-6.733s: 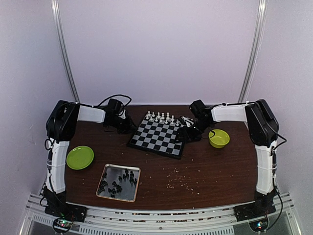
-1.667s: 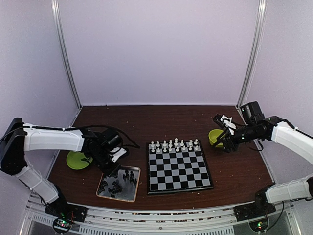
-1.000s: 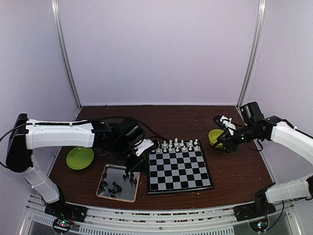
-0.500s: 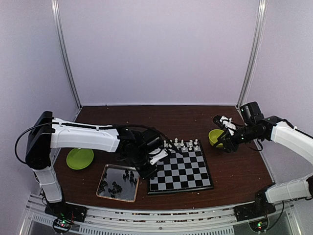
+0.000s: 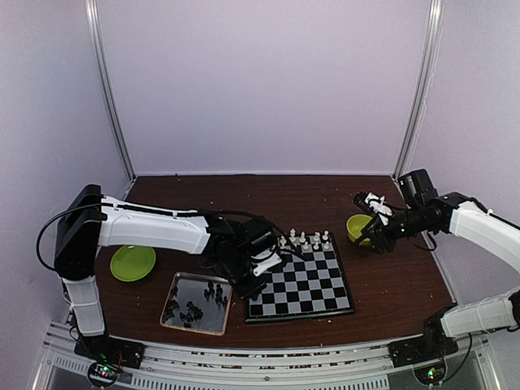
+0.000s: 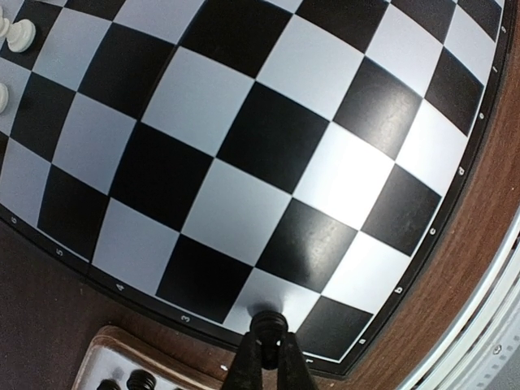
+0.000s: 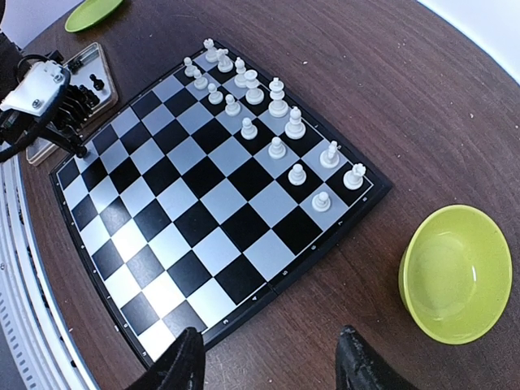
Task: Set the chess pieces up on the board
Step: Place the pawn at h7, then pick up the pawn from the storage box.
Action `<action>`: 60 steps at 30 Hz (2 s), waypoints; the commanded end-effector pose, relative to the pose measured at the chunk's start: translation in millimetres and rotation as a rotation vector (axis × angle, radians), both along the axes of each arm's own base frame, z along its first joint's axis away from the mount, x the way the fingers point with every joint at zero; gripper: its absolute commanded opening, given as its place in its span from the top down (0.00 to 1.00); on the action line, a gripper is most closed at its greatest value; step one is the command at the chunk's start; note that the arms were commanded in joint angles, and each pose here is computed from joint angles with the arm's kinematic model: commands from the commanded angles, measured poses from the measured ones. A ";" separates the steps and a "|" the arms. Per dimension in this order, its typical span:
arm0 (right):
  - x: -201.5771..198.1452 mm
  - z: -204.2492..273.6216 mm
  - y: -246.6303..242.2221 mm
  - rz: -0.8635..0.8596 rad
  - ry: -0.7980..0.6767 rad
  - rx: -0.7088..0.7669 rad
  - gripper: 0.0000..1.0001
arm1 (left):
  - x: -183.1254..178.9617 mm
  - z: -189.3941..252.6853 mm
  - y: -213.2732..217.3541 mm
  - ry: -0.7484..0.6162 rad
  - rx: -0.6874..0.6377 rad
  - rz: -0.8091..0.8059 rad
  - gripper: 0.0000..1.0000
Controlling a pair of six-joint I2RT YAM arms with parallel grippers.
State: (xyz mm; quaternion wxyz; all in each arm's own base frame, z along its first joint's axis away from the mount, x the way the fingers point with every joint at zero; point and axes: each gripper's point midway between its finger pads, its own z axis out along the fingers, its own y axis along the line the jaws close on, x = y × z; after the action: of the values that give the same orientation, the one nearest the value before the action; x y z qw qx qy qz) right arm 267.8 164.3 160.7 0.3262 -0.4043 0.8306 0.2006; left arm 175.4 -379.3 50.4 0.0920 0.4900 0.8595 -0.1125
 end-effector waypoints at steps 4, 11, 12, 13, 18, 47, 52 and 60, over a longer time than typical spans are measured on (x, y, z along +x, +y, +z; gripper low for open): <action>1.8 -1.8 -2.7 -0.004 0.004 -0.021 0.45 | 2.8 -0.4 -5.5 -0.011 0.004 -0.014 1.00; 2.1 -3.2 -3.8 -0.007 0.007 -0.027 0.45 | 2.6 -3.0 -7.8 -0.013 0.010 -0.016 0.96; 1.9 -3.2 -3.5 -0.006 0.008 -0.026 0.45 | 2.8 -2.8 -8.0 -0.015 0.010 -0.015 0.95; 2.0 -3.0 -3.2 -0.005 0.008 -0.026 0.45 | 2.8 -2.6 -8.4 -0.015 0.009 -0.014 0.93; 1.7 -4.0 -3.2 -0.004 0.012 -0.027 0.45 | 2.7 2.5 -9.4 -0.024 0.001 -0.009 0.81; 1.0 -11.3 -0.7 0.006 0.038 -0.039 0.45 | 53.1 6.0 115.3 -0.103 0.105 0.383 0.74; 1.4 -11.6 -1.1 0.006 0.035 -0.043 0.45 | 58.0 -0.4 117.1 -0.104 0.120 0.390 0.77; 1.4 -13.1 -1.6 0.006 0.040 -0.049 0.45 | 62.9 -7.5 109.2 -0.096 0.101 0.386 0.80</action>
State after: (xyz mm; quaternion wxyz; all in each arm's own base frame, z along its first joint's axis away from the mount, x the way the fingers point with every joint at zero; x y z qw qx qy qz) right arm 266.7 163.1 144.3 0.2964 -0.4030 0.8426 0.1994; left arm 225.8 -254.6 39.2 0.1096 0.3288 0.9380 -0.0051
